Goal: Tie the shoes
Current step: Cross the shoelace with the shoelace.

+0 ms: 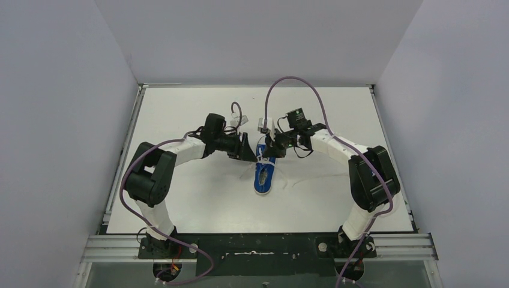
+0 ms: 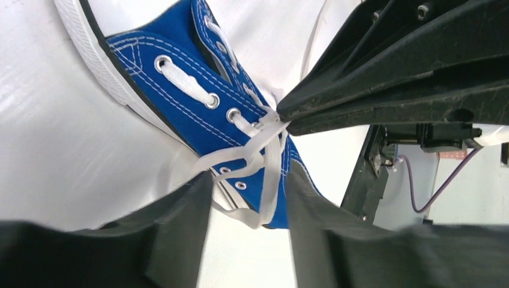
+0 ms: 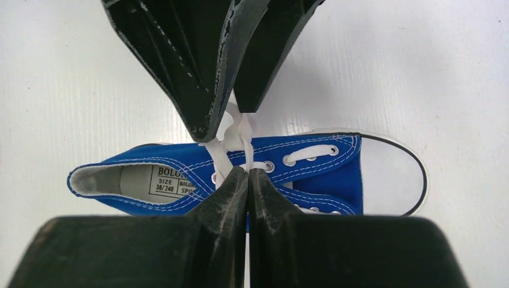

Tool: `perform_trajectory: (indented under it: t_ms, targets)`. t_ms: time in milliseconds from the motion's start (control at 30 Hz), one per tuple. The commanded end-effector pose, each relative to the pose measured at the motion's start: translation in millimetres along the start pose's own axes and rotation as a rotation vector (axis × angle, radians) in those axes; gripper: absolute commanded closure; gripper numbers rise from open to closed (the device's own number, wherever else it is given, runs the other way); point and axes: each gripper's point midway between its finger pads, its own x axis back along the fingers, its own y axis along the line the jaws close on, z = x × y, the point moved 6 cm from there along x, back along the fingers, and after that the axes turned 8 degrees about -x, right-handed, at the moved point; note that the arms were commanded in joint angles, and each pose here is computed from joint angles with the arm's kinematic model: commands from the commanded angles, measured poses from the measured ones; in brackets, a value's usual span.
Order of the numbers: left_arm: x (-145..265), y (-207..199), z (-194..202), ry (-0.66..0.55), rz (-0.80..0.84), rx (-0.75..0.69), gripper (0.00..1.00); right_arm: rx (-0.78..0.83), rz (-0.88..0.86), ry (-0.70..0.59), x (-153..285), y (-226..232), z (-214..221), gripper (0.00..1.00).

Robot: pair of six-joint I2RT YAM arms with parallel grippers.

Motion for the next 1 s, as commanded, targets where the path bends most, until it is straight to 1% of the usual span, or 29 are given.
perform_trajectory:
  t_ms: [0,67,167,300,367,433,600,667,733,833,900,967]
  targets:
    - [8,-13,-31,-0.062,-0.005,-0.146,0.47,0.052,0.003,-0.101,7,1,-24,1.00]
    - [6,-15,-33,-0.055,0.008,-0.180,0.29,0.043,0.005,-0.104,7,0,-23,1.00]
    - [1,-17,-29,-0.010,0.022,-0.213,0.19,0.032,0.006,-0.113,8,0,-22,1.00]
    - [-11,-21,-29,-0.022,0.088,-0.264,0.18,0.023,0.012,-0.122,10,-1,-23,1.00]
    - [-16,-21,-26,-0.018,0.120,-0.263,0.19,0.021,0.013,-0.123,10,-1,-23,1.00]
    - [-20,-21,-22,-0.007,0.119,-0.270,0.22,0.019,0.014,-0.123,11,-2,-23,1.00]
    - [-25,-12,-13,0.021,0.070,-0.277,0.40,0.014,0.013,-0.125,11,-2,-24,1.00]
    - [-27,-10,-13,0.023,0.050,-0.283,0.44,0.014,0.013,-0.126,11,-1,-23,1.00]
    - [-28,-8,-14,0.019,0.041,-0.282,0.53,0.015,0.011,-0.121,12,0,-22,1.00]
    - [-29,-7,-14,0.019,0.036,-0.279,0.63,0.021,0.010,-0.110,11,1,-22,1.00]
    - [-29,-7,-15,0.017,0.036,-0.284,0.72,0.015,0.009,-0.109,10,1,-21,1.00]
    - [-28,-8,-15,0.020,0.035,-0.285,0.76,0.013,0.010,-0.109,10,1,-21,1.00]
